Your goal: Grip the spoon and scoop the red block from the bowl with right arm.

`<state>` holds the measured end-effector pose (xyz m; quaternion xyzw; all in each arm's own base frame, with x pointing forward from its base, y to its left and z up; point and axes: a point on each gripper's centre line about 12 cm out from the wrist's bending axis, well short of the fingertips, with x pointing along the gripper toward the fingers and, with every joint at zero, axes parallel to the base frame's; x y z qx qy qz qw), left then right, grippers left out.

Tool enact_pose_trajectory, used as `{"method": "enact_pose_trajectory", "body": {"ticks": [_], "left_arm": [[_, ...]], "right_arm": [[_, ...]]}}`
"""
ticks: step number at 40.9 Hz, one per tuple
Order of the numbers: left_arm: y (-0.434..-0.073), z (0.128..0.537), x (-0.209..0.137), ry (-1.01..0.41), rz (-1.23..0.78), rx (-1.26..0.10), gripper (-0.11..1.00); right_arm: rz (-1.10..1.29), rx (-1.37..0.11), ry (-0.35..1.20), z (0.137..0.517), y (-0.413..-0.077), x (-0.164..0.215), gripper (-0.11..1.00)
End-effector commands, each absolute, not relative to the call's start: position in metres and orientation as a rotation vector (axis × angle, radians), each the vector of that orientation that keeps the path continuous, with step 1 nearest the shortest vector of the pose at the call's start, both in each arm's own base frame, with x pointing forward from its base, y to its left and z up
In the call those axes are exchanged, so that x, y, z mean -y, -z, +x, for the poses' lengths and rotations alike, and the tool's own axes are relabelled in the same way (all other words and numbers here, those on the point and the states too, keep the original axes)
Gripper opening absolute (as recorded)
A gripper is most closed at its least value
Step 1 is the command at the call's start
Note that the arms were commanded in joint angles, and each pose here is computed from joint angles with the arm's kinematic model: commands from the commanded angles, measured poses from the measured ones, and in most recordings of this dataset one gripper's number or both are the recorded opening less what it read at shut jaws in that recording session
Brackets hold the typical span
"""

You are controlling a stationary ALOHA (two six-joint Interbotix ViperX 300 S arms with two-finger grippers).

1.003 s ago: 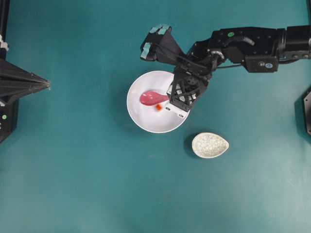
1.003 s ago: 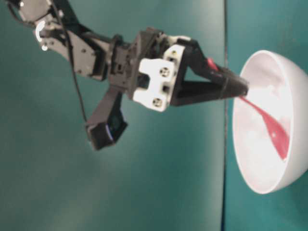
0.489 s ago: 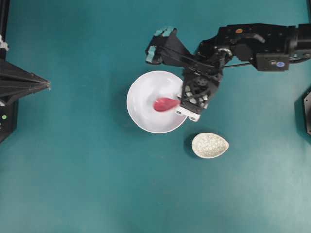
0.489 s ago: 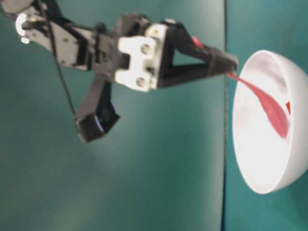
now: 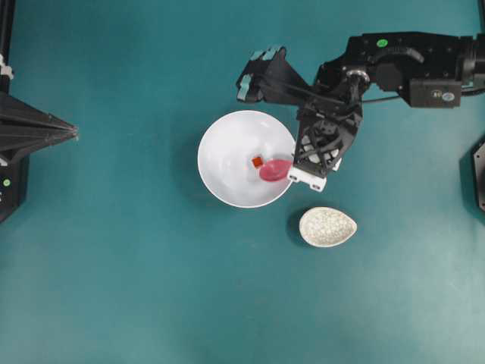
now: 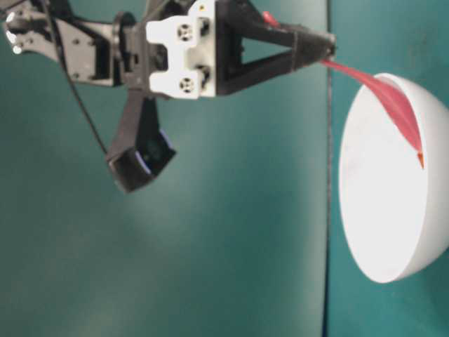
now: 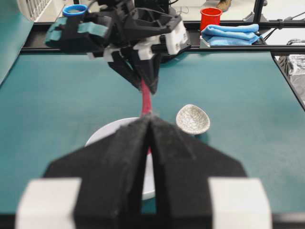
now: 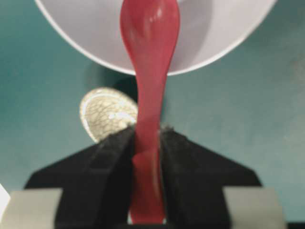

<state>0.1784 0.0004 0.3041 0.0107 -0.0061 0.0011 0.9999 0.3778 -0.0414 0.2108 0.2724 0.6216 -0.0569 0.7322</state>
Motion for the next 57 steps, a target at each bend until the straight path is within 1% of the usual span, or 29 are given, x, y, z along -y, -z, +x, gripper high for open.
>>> {"method": "enact_pose_trajectory", "body": {"ticks": [1,13,25,45,57], "left_arm": [[-0.318,0.179,0.000,-0.002,0.025,0.048,0.00],[-0.318,0.179,0.000,-0.002,0.025,0.048,0.00],[-0.318,0.179,0.000,-0.002,0.025,0.049,0.00],[-0.318,0.179,0.000,-0.002,0.026,0.046,0.00],[-0.317,0.179,0.000,-0.002,0.026,0.044,0.00]], "right_arm": [[0.591,-1.320,0.127,0.380,-0.227,0.046,0.21],[0.596,-1.364,0.127,0.380,-0.218,0.047,0.21],[0.588,-1.373,0.122,0.392,-0.209,0.050,0.21],[0.582,-1.314,0.126,0.417,-0.209,0.055,0.21],[0.571,-1.323,0.111,0.423,-0.204,0.048,0.21]]}}
